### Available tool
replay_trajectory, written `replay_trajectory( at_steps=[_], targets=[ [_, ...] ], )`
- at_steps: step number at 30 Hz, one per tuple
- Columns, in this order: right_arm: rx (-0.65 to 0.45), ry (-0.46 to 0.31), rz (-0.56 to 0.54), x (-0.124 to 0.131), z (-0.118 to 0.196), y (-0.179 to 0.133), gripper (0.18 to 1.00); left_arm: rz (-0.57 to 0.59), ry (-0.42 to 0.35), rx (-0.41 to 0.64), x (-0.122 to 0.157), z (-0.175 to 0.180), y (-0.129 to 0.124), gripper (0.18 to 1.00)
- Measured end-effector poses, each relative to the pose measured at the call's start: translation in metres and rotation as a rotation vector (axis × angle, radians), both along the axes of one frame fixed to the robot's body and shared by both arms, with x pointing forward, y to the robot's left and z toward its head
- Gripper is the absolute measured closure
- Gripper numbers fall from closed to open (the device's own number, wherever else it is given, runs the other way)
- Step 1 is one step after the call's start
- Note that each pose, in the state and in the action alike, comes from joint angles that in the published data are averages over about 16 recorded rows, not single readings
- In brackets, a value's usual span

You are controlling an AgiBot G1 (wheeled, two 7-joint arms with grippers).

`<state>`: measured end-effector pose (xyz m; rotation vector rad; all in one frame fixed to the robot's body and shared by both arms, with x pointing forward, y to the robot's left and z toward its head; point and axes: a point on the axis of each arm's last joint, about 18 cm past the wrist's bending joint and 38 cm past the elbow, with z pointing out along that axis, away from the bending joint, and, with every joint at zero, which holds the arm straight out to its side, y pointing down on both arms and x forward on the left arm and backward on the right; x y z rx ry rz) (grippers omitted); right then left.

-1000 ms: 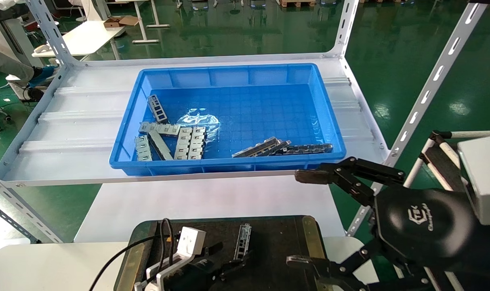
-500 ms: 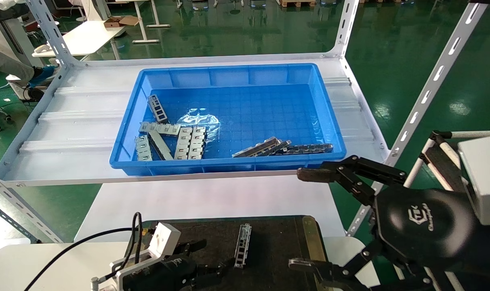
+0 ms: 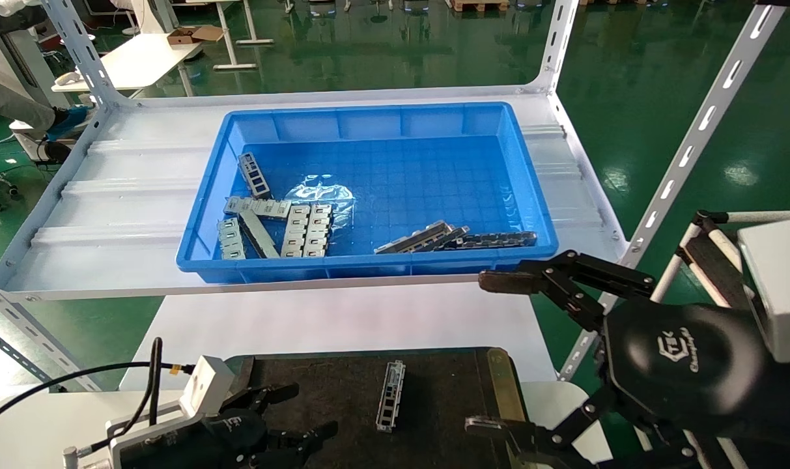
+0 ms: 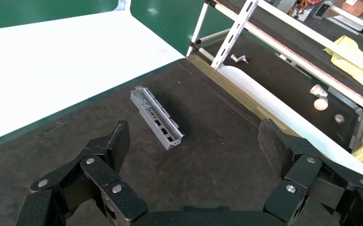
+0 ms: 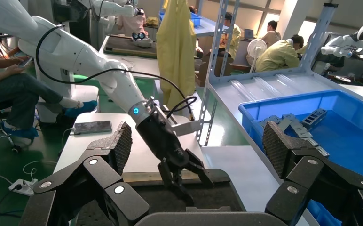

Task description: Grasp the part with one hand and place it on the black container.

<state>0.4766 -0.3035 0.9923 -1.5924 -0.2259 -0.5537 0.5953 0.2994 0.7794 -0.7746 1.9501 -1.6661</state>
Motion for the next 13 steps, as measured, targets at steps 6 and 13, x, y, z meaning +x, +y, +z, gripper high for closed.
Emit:
replay_trajectory(
  at_steps=[6,13],
  targets=[
    [0.0,0.0,0.0,0.0,0.0,0.0,0.178,-0.022,-0.008,0.015,-0.006,0.006,0.013,0.184],
    [0.0,0.0,0.0,0.0,0.0,0.0,0.178,-0.033,-0.009,0.025,-0.01,0.008,0.018,0.184]
  ],
)
